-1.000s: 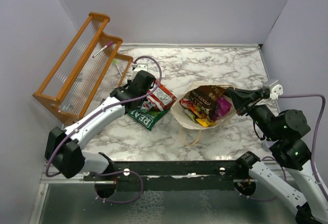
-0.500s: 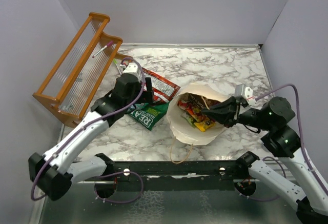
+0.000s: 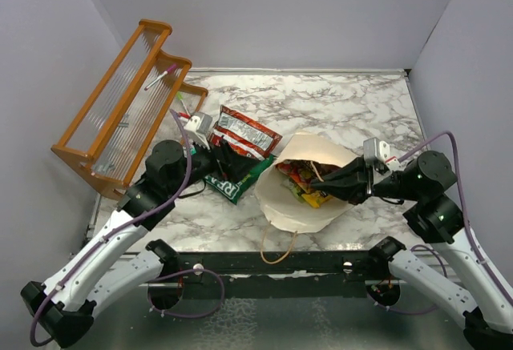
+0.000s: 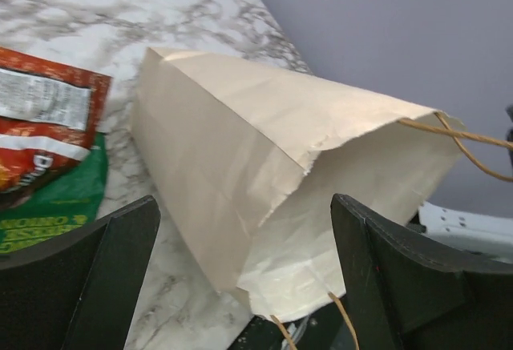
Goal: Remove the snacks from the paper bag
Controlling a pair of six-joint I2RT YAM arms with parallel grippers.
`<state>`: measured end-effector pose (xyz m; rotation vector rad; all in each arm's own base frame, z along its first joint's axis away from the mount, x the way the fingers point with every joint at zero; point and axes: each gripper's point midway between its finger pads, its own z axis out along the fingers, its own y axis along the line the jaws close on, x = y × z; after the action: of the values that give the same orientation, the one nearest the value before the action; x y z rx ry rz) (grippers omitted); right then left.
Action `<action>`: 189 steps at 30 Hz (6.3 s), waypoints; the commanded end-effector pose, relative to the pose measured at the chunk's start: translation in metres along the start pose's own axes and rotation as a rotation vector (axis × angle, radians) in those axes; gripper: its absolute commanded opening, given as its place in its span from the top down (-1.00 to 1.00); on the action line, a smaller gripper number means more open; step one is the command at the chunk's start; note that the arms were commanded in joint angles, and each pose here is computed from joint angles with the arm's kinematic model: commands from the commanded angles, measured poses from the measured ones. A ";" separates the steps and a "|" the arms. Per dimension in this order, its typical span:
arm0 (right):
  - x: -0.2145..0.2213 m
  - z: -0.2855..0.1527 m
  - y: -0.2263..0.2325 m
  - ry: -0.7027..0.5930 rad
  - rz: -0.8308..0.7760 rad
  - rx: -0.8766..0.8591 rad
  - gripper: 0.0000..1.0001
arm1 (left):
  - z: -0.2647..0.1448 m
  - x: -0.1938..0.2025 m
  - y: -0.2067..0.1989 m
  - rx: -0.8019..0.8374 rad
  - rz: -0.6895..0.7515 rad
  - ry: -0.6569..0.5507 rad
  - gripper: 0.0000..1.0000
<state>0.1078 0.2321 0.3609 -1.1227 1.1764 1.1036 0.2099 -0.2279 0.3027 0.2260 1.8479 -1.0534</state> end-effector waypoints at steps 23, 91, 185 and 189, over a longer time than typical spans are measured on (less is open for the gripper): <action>-0.026 -0.013 0.003 -0.088 -0.029 0.088 0.96 | 0.069 0.103 -0.096 0.101 0.496 -0.066 -0.12; -0.055 -0.070 -0.093 -0.241 0.100 0.779 0.96 | 0.117 0.098 -0.105 0.081 0.513 -0.122 1.00; -0.097 -0.050 -0.032 -0.273 0.004 0.447 0.95 | 0.104 0.115 -0.087 0.149 0.918 0.070 -0.95; -0.097 -0.054 -0.041 -0.276 0.013 0.502 0.96 | 0.107 0.110 -0.083 0.108 0.936 0.066 -0.96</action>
<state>0.1380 0.1826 0.4262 -0.6080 1.2589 0.9197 0.1533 -0.4024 0.2533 1.0429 1.4437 -0.7041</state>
